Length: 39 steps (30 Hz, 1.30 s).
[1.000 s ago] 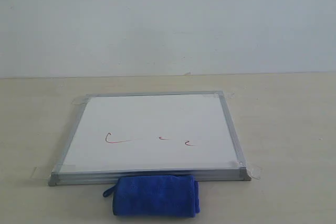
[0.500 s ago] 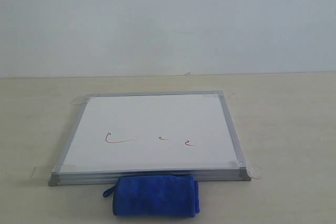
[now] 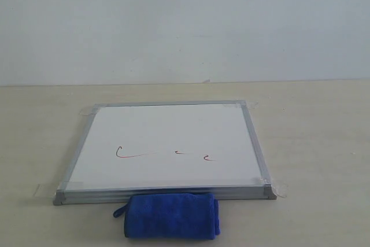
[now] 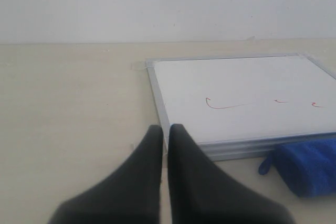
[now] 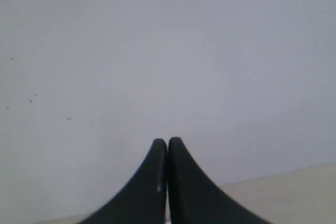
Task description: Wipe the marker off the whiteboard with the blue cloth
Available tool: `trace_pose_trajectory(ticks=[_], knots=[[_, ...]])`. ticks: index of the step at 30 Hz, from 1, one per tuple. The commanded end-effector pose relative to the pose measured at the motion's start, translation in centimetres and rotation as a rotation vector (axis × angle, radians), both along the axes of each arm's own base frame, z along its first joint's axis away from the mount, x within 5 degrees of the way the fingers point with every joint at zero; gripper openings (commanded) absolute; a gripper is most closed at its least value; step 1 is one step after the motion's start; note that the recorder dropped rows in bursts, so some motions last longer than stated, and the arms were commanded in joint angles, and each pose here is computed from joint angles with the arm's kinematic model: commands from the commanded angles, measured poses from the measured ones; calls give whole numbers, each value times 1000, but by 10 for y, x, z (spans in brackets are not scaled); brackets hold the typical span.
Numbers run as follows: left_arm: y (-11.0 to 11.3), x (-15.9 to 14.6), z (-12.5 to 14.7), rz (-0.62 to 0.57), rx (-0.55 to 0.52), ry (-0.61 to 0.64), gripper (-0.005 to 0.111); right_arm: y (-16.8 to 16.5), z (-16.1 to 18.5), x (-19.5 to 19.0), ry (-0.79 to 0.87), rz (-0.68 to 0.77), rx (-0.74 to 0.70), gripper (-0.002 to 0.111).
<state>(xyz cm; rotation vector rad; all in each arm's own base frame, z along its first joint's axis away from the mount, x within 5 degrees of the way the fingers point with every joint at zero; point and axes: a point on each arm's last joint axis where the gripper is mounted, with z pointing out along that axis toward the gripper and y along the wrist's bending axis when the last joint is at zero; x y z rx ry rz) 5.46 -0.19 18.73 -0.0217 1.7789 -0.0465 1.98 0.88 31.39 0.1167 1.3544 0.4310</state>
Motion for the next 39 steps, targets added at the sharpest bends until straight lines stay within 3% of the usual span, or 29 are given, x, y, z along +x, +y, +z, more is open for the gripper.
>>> trace_pose_trajectory(ticks=[1,7,12,15,19,23,25,28,30,32,36,39], knots=[[0,0,0,-4,-4,-8,4,-2,8,-3,-65,-9,35,0],[0,0,0,-4,-4,-8,4,-2,15,-6,-101,-21,6,0],[0,0,0,-4,-4,-8,4,0,49,-5,-119,-63,-213,0],[0,0,0,-4,-4,-8,4,5,71,11,-20,-27,-343,0],[0,0,0,-4,-4,-8,4,26,79,47,165,209,-577,0],[0,0,0,-4,-4,-8,4,57,69,83,233,614,-696,2],[0,0,0,-4,-4,-8,4,67,58,99,257,778,-725,9],[0,0,0,-4,-4,-8,4,83,39,121,318,956,-735,30],[0,0,0,-4,-4,-8,4,96,24,131,363,1045,-785,44],[0,0,0,-4,-4,-8,4,112,9,138,404,1124,-843,50],[0,0,0,-4,-4,-8,4,147,-24,151,433,1203,-988,50],[0,0,0,-4,-4,-8,4,171,-48,162,418,1169,-1103,50]])
